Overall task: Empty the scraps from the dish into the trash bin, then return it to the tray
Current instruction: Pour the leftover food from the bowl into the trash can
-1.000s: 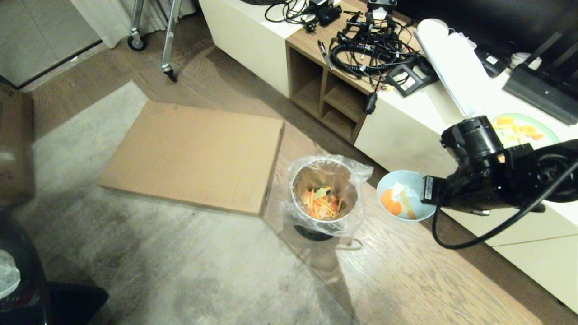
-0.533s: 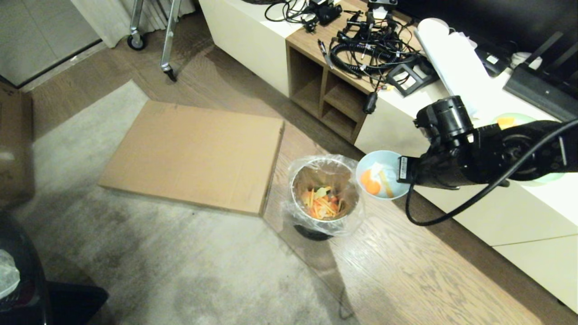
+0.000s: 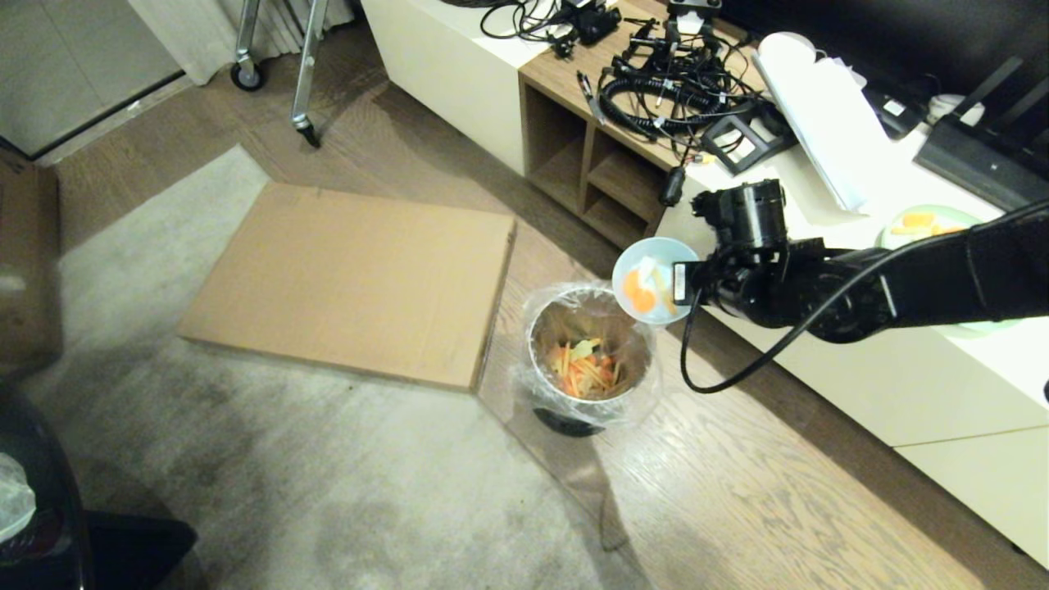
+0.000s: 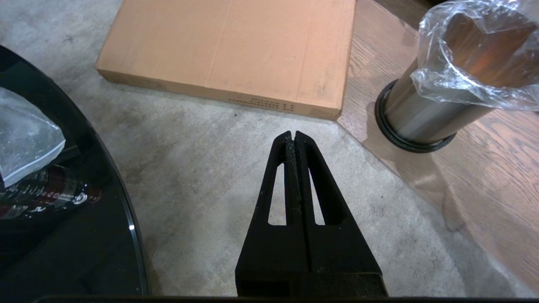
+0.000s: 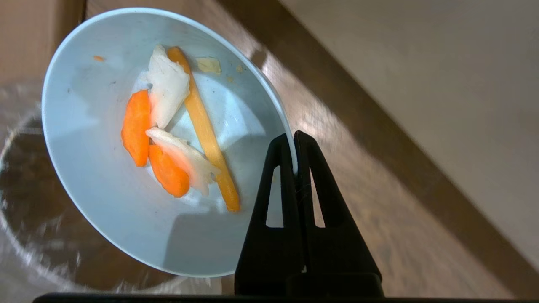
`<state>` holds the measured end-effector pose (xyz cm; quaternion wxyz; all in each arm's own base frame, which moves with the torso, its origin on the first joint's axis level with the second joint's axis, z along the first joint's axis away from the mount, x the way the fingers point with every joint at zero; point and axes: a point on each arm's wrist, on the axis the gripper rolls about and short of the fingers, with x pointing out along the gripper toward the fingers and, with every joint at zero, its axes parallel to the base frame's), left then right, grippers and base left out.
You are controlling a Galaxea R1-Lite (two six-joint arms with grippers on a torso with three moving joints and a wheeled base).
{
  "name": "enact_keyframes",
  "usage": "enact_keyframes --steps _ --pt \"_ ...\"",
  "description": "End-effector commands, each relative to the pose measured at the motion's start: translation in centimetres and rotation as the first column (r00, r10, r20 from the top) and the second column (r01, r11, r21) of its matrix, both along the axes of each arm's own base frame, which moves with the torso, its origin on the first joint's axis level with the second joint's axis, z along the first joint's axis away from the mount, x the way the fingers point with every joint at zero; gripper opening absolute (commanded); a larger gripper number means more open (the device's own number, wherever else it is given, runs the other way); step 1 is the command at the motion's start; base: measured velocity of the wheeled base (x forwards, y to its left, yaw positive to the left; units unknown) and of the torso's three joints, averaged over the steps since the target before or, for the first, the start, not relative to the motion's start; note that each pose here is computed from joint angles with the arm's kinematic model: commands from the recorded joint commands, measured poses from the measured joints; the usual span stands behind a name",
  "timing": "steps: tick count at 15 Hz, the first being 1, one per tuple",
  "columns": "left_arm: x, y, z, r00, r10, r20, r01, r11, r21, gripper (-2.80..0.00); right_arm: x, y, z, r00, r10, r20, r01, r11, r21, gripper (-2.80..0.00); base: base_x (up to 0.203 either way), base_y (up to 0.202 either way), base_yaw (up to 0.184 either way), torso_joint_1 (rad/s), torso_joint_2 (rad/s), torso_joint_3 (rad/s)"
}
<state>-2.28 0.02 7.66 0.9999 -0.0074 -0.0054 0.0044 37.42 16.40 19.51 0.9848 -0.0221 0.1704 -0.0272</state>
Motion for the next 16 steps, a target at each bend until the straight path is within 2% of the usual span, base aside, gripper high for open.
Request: enact_keyframes --steps 1,4,7,9,14,16 --pt "0.0 0.0 0.0 1.000 0.002 0.000 -0.002 1.000 -0.001 -2.80 1.5 0.7 -0.9 0.995 0.030 0.097 -0.024 0.998 -0.057 -2.80 0.000 0.000 0.000 0.000 0.00 0.000" --pt "0.0 0.0 0.0 1.000 0.002 0.002 -0.002 1.000 -0.001 -2.80 2.9 1.4 -1.3 0.963 0.091 0.253 -0.040 0.979 -0.200 -2.80 0.000 0.000 0.000 0.000 0.00 0.000" --pt "0.0 0.0 0.0 1.000 0.001 0.000 -0.001 1.000 -0.001 -2.80 3.6 1.9 -1.9 0.916 0.177 0.361 -0.049 0.940 -0.336 -2.80 0.000 0.000 0.000 0.000 0.00 0.000" --pt "0.0 0.0 0.0 1.000 0.002 0.002 -0.002 1.000 -0.001 -2.80 3.1 2.0 -2.6 0.890 0.240 0.387 -0.087 0.923 -0.374 -2.80 0.000 0.000 0.000 0.000 0.00 0.000" --pt "0.0 0.0 0.0 1.000 0.002 0.002 -0.002 1.000 -0.001 -2.80 0.5 3.8 -3.5 0.836 0.317 0.448 -0.124 0.904 -0.409 -2.80 0.000 0.000 0.000 0.000 0.00 0.000" --pt "0.0 0.0 0.0 1.000 0.002 0.002 -0.002 1.000 -0.001 -2.80 -0.4 3.9 -3.9 0.797 0.363 0.483 -0.142 0.890 -0.434 -2.80 0.000 0.000 0.000 0.000 0.00 0.000"
